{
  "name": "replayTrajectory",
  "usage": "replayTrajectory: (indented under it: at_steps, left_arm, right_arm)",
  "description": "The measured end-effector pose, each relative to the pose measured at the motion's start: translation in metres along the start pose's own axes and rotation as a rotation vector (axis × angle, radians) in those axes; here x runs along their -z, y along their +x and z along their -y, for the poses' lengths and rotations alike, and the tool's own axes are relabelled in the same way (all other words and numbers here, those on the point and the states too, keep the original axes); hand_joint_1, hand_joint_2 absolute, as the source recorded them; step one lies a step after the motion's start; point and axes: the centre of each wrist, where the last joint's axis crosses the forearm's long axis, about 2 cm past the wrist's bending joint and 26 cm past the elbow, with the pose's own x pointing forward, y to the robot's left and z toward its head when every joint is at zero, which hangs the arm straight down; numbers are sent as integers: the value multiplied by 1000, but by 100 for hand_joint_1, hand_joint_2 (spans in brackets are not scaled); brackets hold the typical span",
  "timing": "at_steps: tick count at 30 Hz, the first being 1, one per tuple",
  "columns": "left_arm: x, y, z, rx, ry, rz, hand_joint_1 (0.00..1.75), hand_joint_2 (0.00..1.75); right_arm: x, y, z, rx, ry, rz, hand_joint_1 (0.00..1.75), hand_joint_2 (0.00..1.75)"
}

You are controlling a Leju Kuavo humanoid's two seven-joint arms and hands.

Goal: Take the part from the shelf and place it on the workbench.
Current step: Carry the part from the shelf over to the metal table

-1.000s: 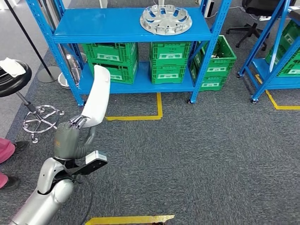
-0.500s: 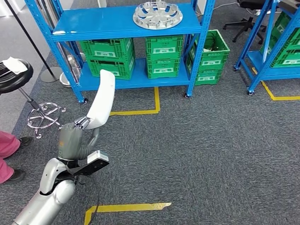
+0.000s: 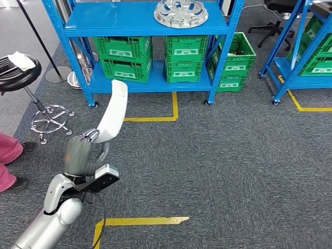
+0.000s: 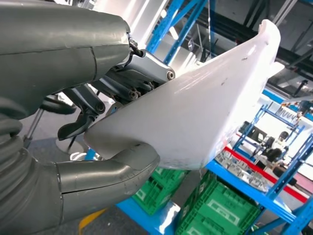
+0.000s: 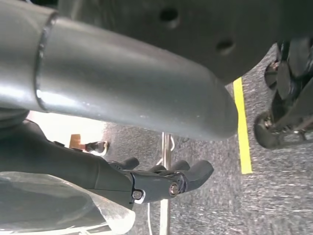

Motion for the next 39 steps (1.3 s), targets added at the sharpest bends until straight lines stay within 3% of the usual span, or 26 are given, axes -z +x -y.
replayTrajectory:
  at_steps: [18,39]
  left_arm:
    - [0,0,0,-5,-3,-3,175,175]
    - [-19,-5,-3,15,-27,-28,175,175]
  right_arm:
    - [0,0,2,-2,-4,1,0,0]
    - [0,-1,-1,-42,-38,35,0,0]
